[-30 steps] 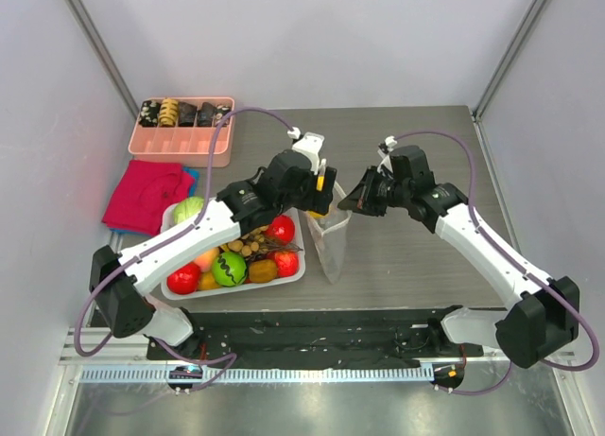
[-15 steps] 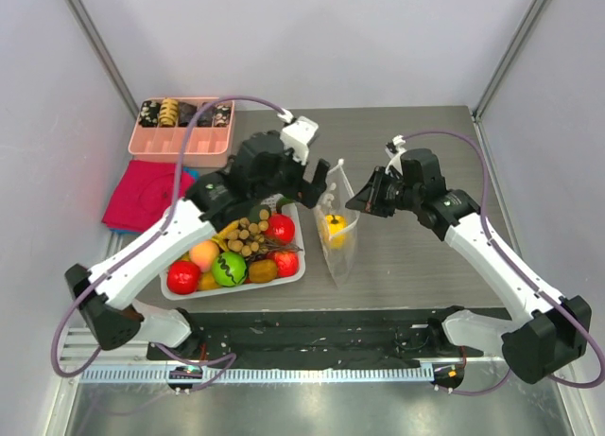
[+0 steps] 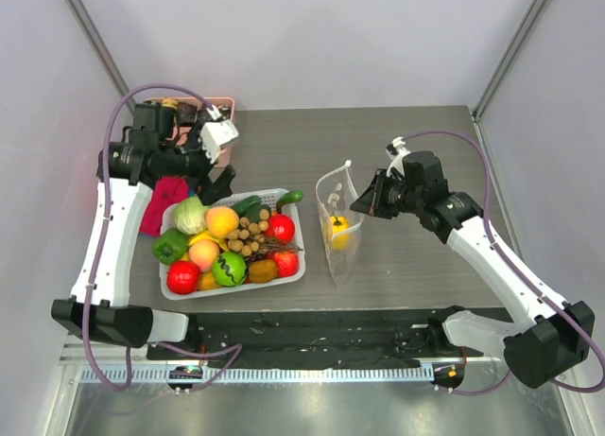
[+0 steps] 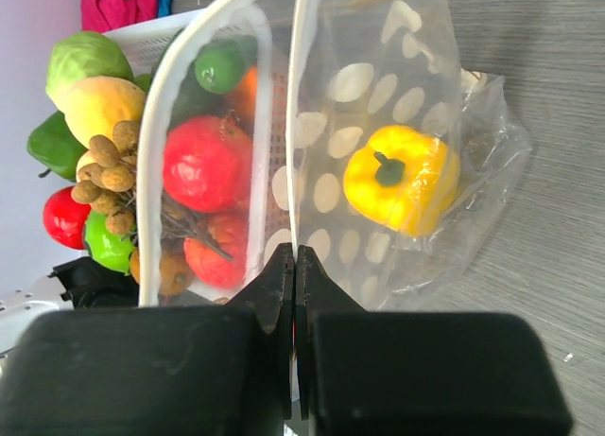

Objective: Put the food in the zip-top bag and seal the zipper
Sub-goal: Pick up the fake fruit from the bin.

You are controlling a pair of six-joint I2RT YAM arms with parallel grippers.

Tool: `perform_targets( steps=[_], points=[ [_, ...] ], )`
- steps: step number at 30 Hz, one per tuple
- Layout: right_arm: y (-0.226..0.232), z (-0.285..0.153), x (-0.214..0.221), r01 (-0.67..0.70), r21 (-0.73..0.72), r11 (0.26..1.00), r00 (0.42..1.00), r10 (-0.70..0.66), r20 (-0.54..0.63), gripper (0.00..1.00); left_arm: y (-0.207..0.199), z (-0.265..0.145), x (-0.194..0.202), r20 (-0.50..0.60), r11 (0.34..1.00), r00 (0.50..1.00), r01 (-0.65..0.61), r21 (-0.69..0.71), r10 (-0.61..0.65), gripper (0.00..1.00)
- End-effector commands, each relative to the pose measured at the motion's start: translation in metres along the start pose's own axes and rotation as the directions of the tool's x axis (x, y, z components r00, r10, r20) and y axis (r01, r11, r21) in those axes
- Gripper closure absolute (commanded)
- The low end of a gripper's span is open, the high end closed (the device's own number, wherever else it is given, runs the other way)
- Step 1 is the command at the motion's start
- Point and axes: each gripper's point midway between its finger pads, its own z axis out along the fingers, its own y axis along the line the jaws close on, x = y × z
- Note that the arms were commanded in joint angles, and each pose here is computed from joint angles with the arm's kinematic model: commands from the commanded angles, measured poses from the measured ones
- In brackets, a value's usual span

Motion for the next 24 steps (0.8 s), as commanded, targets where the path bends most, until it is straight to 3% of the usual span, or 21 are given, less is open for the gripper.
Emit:
perform_targets(
  steps=[1, 7, 13, 21, 24],
  points=[
    [-0.005, -0.001, 0.0, 0.035, 0.017, 0.999, 0.999, -0.035, 0.01, 0.99, -0.04, -0.009, 0.034, -0.042, 0.955, 0.982, -0.171, 0.242, 0.186, 0.0],
    [-0.006, 0.001, 0.001, 0.038, 0.017, 0.999, 0.999, -0.038, 0.0, 0.99, -0.039, 0.01, 0.077, -0.102, 0.913, 0.944, -0.271, 0.304, 0.314, 0.0],
    [-0.005, 0.004, 0.0, 0.043, 0.014, 0.999, 0.999, -0.043, -0.019, 0.99, -0.044, 0.025, 0.083, -0.023, 0.817, 0.908, -0.366, 0.445, 0.419, 0.01],
    [-0.006, 0.005, 0.004, 0.04, 0.009, 0.999, 0.998, -0.04, -0.038, 0.99, -0.039, 0.041, 0.114, -0.01, 0.688, 0.832, -0.451, 0.569, 0.554, 0.0],
    [-0.005, 0.007, 0.005, 0.039, 0.004, 0.999, 0.998, -0.039, -0.047, 0.99, -0.046, 0.041, 0.119, -0.003, 0.668, 0.84, -0.43, 0.607, 0.543, 0.0]
  ],
)
